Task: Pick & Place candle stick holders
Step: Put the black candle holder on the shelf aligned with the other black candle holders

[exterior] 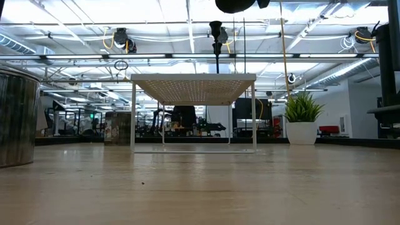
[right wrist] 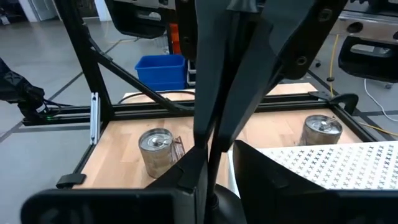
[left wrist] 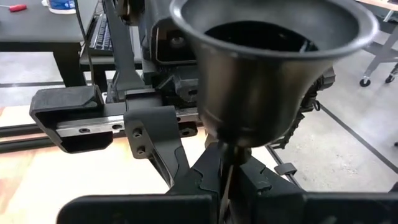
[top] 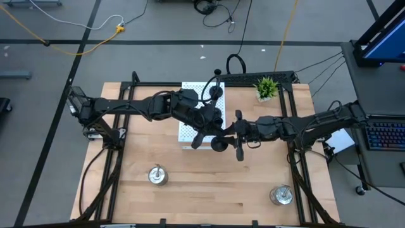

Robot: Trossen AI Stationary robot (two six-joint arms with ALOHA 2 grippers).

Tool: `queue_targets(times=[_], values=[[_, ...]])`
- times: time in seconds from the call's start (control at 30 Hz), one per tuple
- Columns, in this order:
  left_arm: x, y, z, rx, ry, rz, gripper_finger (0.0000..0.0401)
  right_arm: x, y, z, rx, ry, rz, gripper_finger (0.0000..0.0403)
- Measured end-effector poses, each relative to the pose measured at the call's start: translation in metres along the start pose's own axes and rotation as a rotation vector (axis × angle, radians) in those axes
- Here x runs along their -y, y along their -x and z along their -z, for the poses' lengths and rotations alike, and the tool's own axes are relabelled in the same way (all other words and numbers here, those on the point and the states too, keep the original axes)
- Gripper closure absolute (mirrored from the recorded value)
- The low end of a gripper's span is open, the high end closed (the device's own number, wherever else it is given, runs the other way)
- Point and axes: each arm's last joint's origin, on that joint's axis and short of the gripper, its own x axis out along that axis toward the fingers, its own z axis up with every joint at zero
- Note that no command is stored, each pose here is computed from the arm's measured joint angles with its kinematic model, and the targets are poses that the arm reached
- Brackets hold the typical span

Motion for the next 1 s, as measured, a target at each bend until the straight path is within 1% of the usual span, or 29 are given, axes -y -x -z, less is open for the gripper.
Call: queue_targets(times=[0.17, 0.3, 0.43, 0.6, 0.77, 0.83, 1.0], values=[[0.000, 0.000, 0.000, 0.002, 0.001, 0.000, 0.0391, 0.003, -0.004, 0.001, 0.003, -0.001, 0.009, 0.0333], [0.000, -0.001, 0.000, 0.001, 0.004, 0.004, 0.0391, 0.006, -0.010, 0.000, 0.027, 0.005, -0.016, 0.0334], [0.000, -0.001, 0.002, -0.012, 0.009, 0.001, 0.0391, 0.006, -0.011, 0.001, 0.023, 0.016, -0.016, 0.0352], [0.000, -0.001, 0.002, -0.019, 0.005, -0.002, 0.0392, 0.007, -0.011, 0.001, 0.021, 0.031, -0.017, 0.0391], [-0.001, -0.001, 0.003, -0.028, 0.007, -0.007, 0.0391, 0.007, -0.010, 0.001, 0.017, 0.035, -0.012, 0.0392], [-0.001, -0.001, 0.004, -0.040, 0.017, -0.019, 0.0383, 0.007, -0.011, 0.002, 0.014, 0.039, -0.006, 0.0395], [-0.002, 0.001, 0.008, -0.074, 0.059, -0.080, 0.0325, 0.009, -0.011, 0.004, -0.006, 0.051, 0.041, 0.0395]])
